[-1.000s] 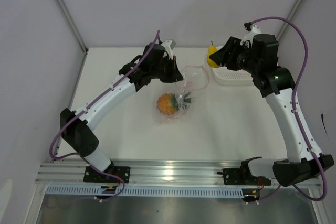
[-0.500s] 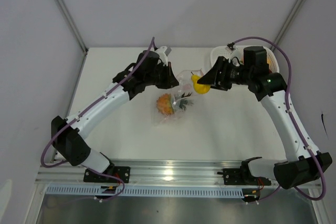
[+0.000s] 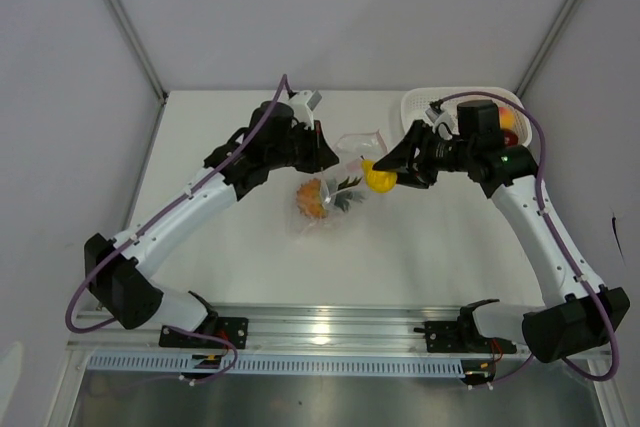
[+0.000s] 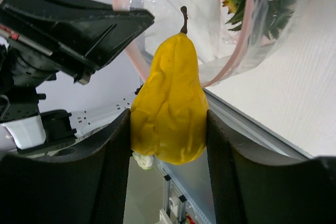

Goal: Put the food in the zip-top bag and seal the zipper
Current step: Place the fake fruit in the zipper food storage bag.

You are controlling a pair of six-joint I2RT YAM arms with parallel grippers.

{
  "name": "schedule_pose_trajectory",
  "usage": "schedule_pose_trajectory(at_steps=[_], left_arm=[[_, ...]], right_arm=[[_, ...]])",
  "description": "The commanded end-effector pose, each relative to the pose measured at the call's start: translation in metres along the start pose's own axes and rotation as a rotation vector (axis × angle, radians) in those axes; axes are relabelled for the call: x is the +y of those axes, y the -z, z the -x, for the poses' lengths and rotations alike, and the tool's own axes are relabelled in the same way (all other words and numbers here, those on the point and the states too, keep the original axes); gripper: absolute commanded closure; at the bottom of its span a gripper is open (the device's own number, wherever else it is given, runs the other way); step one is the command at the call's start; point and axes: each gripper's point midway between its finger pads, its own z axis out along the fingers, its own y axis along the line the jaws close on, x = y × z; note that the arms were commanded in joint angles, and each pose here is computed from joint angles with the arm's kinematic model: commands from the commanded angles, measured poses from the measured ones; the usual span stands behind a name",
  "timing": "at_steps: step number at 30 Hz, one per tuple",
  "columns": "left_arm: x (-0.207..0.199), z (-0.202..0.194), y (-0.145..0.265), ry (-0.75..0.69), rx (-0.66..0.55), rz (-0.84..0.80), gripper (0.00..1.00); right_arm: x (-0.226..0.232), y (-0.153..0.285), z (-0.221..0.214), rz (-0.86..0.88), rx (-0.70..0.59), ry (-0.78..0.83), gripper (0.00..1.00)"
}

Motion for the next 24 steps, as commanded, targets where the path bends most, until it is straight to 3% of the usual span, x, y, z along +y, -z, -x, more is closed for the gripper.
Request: schedule_pose_trajectory(at_steps=[1, 17, 24], left_arm=[[-0.024, 0.016, 0.015, -0.045, -0.069, -0.093, 1.0], [-0.054, 0.01, 0.018, -0.051, -0.058, -0.196, 0.99], [-0.064, 0.014, 0.022, -0.056, -0.061, -0.22, 0.99]], right_arm=[[0.002, -0.001, 0.013, -0.02, -0.057, -0.032, 0.7], [-0.011, -0.035, 0.052, -0.136, -0.268, -0.18, 0.67], [-0.027, -0.058, 0.039, -0.21, -0.252, -0.152, 0.68]])
